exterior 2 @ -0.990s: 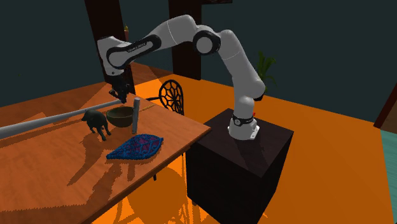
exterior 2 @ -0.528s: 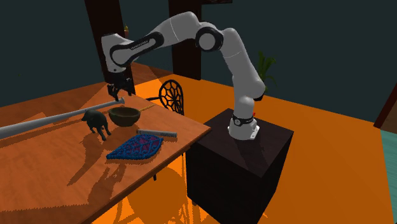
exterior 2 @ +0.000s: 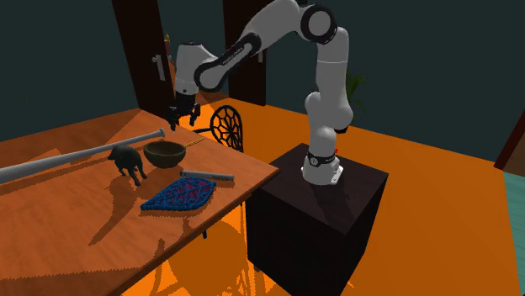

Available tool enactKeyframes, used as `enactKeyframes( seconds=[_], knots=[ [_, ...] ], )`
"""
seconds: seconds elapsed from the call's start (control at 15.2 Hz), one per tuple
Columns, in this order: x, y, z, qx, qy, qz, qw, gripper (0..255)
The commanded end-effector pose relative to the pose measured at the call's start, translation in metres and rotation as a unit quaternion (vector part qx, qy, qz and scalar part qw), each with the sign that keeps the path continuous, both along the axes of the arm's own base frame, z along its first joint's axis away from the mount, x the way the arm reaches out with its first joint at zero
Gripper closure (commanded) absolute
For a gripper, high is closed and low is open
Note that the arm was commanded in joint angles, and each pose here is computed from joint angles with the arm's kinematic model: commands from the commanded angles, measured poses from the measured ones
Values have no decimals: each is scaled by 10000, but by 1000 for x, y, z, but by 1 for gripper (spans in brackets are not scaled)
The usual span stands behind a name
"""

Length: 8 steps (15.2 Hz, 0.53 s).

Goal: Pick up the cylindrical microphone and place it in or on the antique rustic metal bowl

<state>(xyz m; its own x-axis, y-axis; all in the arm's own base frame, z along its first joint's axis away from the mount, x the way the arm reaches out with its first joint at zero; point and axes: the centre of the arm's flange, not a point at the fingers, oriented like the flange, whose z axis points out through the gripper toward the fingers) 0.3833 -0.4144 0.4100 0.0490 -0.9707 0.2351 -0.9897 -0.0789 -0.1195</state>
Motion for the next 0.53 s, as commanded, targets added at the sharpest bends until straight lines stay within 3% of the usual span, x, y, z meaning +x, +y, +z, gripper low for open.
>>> enactKeyframes(
  seconds=[0.0,0.4,0.46],
  knots=[
    [-16,34,-4,-229,-251,-63,9994,0],
    [-60,128,-22,-886,-922,-269,9914,0],
    [-61,129,-22,-896,-932,-272,9912,0]
  ],
)
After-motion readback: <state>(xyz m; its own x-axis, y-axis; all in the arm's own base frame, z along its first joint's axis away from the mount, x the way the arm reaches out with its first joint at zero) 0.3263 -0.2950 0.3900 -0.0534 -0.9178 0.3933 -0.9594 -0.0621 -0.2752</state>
